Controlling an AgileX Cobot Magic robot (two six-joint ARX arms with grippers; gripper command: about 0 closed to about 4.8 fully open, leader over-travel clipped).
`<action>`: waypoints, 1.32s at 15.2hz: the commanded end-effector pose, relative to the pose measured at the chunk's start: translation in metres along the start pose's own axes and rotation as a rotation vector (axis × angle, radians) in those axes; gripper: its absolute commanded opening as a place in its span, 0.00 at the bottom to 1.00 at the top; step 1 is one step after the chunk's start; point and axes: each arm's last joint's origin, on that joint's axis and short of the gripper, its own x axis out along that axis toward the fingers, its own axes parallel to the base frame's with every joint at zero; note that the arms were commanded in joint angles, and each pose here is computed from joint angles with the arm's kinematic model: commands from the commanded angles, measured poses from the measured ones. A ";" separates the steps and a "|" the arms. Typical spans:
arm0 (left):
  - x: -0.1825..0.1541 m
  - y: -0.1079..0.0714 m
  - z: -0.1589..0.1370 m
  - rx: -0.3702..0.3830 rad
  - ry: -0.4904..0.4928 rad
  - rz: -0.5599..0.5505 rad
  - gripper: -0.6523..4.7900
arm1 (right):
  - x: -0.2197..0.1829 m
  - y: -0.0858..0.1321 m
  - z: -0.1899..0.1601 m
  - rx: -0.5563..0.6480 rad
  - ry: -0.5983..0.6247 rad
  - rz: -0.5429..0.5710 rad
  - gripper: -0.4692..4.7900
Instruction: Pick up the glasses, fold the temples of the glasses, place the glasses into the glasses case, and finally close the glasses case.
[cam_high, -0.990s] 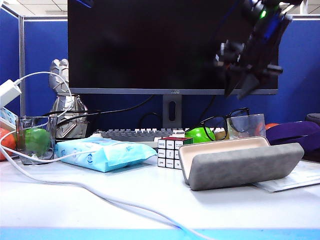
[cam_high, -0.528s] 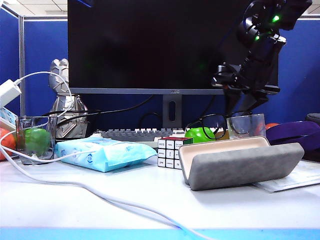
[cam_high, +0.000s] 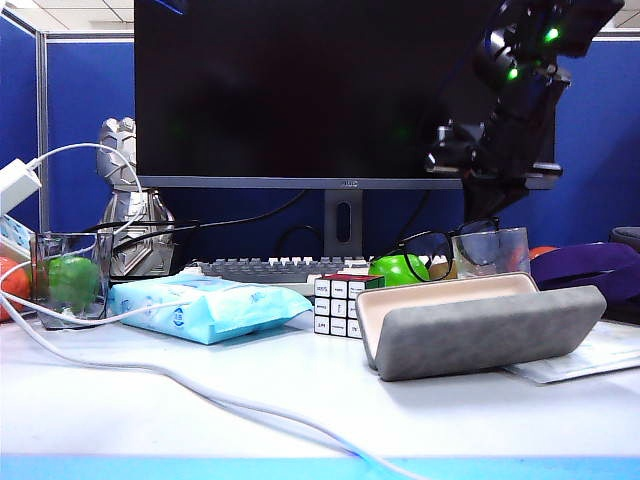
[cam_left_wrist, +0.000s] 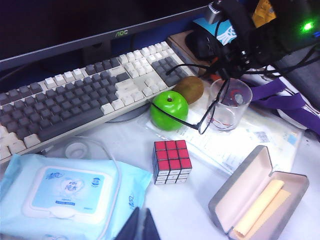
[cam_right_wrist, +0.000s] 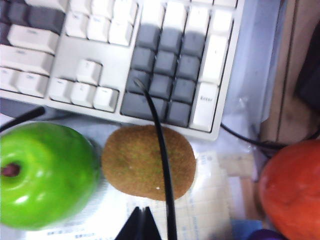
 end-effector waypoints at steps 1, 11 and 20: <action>-0.001 0.000 0.003 0.004 -0.018 -0.001 0.11 | -0.020 0.002 0.011 -0.017 -0.068 0.002 0.09; -0.001 0.000 0.003 0.004 -0.018 -0.001 0.11 | 0.004 -0.001 0.004 -0.018 -0.035 -0.001 0.48; -0.001 0.000 0.003 0.004 -0.018 0.000 0.11 | 0.011 -0.003 0.003 -0.020 -0.039 -0.030 0.09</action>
